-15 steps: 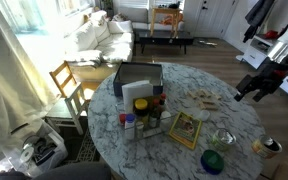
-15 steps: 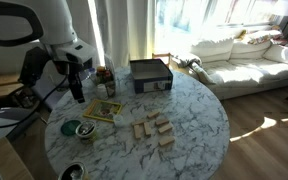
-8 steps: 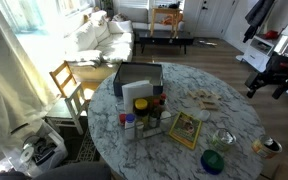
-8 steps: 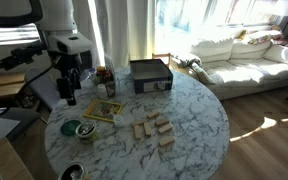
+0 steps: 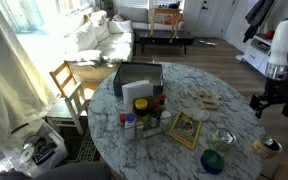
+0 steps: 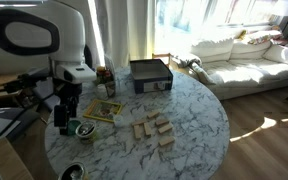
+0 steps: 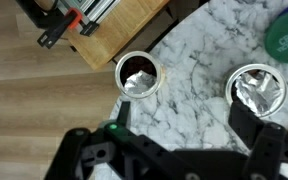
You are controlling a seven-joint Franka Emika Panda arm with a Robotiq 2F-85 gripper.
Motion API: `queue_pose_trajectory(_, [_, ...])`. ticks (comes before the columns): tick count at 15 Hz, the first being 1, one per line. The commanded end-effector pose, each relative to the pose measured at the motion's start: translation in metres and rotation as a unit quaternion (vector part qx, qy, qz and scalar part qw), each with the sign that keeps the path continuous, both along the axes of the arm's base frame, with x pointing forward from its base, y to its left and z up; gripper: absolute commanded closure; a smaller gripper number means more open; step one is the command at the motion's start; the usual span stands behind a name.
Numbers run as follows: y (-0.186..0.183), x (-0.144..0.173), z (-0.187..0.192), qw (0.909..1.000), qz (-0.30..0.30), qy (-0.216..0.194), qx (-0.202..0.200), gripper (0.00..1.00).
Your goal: Take the lids off the cans than stack the cans
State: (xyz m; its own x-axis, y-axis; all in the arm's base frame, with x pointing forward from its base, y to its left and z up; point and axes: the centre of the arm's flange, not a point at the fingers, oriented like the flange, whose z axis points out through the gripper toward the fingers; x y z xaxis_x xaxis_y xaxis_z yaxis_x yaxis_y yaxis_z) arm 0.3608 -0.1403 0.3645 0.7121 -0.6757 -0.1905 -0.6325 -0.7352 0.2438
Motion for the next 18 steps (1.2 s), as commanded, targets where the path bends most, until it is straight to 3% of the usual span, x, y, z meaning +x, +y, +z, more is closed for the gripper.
queue_pose_trajectory(1, [-0.001,-0.001,-0.014,1.0000,0.000,0.008,0.003,0.00])
queue_pose_trajectory(4, [-0.002,-0.001,-0.031,0.9998,-0.001,0.021,0.006,0.00])
queue_pose_trajectory(7, [-0.020,-0.002,-0.063,0.9959,-0.074,0.049,-0.015,0.00])
queue_pose_trajectory(13, [-0.042,-0.011,-0.109,0.9875,-0.143,0.052,0.041,0.00])
queue_pose_trajectory(18, [-0.052,-0.010,-0.143,0.9823,-0.174,0.044,0.055,0.01])
